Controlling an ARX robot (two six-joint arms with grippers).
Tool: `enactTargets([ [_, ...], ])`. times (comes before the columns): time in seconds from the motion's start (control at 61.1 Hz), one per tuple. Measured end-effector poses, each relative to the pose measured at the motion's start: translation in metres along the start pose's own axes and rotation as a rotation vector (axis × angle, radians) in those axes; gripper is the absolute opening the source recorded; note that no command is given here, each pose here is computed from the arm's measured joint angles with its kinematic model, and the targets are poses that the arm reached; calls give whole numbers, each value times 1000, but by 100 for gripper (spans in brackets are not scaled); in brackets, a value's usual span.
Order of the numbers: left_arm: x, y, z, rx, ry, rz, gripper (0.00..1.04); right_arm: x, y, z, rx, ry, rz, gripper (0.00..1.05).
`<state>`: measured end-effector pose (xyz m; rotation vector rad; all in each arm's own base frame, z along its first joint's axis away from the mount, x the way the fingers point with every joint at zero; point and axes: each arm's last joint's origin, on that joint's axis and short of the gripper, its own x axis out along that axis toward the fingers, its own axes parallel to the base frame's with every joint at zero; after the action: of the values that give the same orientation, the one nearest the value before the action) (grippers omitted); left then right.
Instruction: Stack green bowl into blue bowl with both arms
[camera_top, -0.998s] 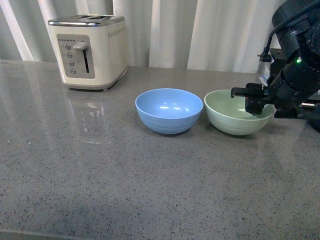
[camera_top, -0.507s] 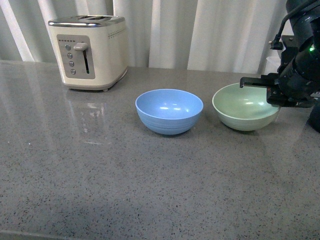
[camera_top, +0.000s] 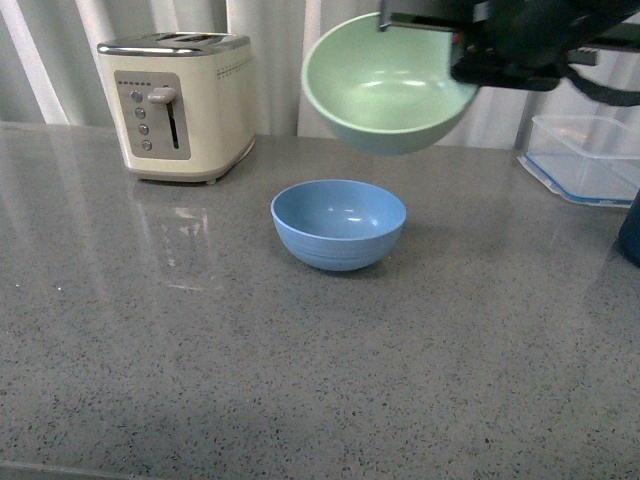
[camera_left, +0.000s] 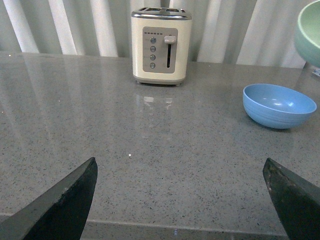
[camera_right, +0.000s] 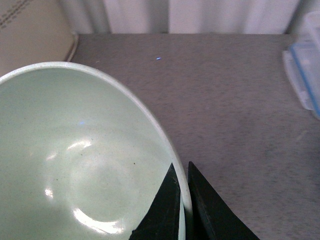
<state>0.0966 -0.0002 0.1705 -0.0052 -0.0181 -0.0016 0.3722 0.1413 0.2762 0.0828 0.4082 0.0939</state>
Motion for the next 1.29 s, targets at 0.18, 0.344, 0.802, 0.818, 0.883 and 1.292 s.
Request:
enactTargets([
  [0.18,0,0,0,0,0,0,98,12,27,-22,-25,36,49,2],
  [0.344,0,0,0,0,0,0,98,29,30,-33,-8,65,39,2],
  [0.802,0,0,0,0,0,0,98,78,28,-53,8,133,-18,2],
  [0.818,0,0,0,0,0,0,98,78,28,-54,7,137,-19,2],
  [0.883,0,0,0,0,0,0,98,81,27,-57,4,147,-28,2],
  [1.292,0,0,0,0,0,0,98,72,23,-50,23,118,12,38],
])
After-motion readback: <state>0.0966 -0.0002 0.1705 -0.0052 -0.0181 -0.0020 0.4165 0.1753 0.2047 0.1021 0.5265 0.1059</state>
